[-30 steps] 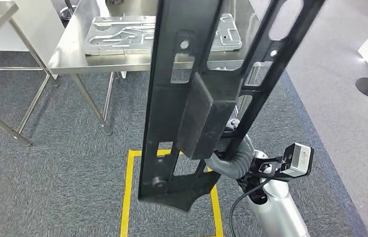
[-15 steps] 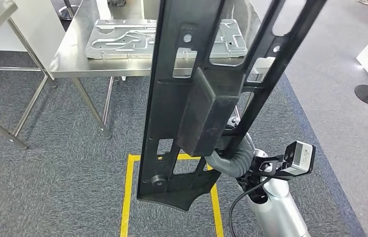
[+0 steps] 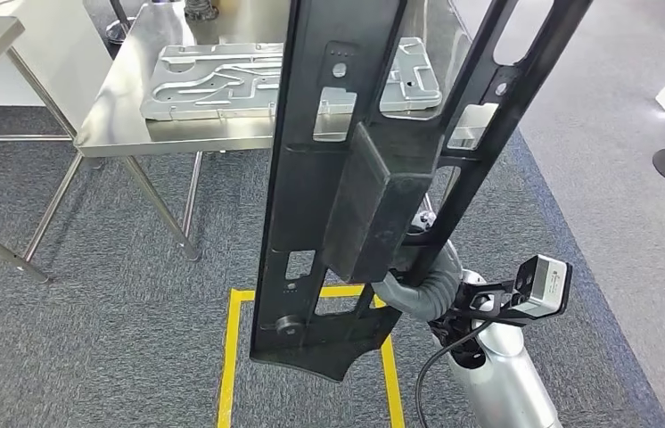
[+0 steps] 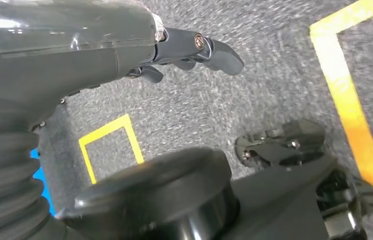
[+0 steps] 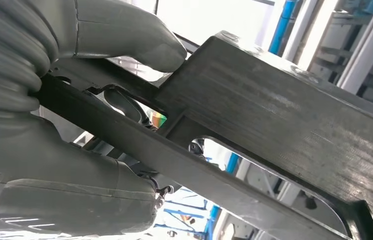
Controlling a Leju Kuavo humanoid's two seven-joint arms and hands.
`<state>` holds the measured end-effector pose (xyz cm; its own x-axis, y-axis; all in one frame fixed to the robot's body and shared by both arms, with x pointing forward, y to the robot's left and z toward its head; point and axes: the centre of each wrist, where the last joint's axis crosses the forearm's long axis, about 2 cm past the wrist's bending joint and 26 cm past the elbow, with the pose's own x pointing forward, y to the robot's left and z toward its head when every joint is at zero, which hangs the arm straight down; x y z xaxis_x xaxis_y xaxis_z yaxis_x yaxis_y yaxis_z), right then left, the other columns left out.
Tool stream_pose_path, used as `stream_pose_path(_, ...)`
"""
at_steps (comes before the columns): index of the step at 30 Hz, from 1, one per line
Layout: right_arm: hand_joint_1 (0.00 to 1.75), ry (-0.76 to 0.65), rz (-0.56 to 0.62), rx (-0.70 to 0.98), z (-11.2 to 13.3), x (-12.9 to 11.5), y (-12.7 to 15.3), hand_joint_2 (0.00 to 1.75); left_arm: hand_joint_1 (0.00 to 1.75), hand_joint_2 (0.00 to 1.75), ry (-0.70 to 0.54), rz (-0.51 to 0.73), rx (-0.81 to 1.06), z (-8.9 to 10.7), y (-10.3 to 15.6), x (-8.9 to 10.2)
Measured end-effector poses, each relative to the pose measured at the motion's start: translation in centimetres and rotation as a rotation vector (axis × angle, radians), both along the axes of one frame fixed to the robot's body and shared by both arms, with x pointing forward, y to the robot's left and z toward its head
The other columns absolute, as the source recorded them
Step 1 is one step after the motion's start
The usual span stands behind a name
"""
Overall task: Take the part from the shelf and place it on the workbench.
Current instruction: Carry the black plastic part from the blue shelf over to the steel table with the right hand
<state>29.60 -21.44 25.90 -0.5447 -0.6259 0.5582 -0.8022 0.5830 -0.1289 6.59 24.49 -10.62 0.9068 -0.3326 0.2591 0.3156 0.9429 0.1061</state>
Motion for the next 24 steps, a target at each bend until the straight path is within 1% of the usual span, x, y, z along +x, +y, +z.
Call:
stream_pose_path(5, 1.71, 0.006, 0.0, -0.006, -0.02, -0.02, 0.01, 1.75, 0.0, 1.75, -0.011, 0.0, -0.002, 0.06, 0.02, 0.41)
stream_pose_path(10, 1.71, 0.005, 0.0, -0.006, 0.07, -0.02, 0.01, 1.75, 0.0, 1.75, -0.001, -0.003, -0.001, -0.01, 0.04, -0.02)
stream_pose_path(16, 1.71, 0.0, -0.005, -0.003, 0.3, -0.13, -0.02, 1.75, 0.0, 1.75, 0.0, -0.007, -0.005, 0.0, -0.1, -0.02)
stream_pose_path(24, 1.71, 0.009, -0.005, -0.004, -0.02, -0.33, -0.04, 1.75, 0.0, 1.75, 0.003, -0.008, -0.007, -0.01, -0.16, -0.14)
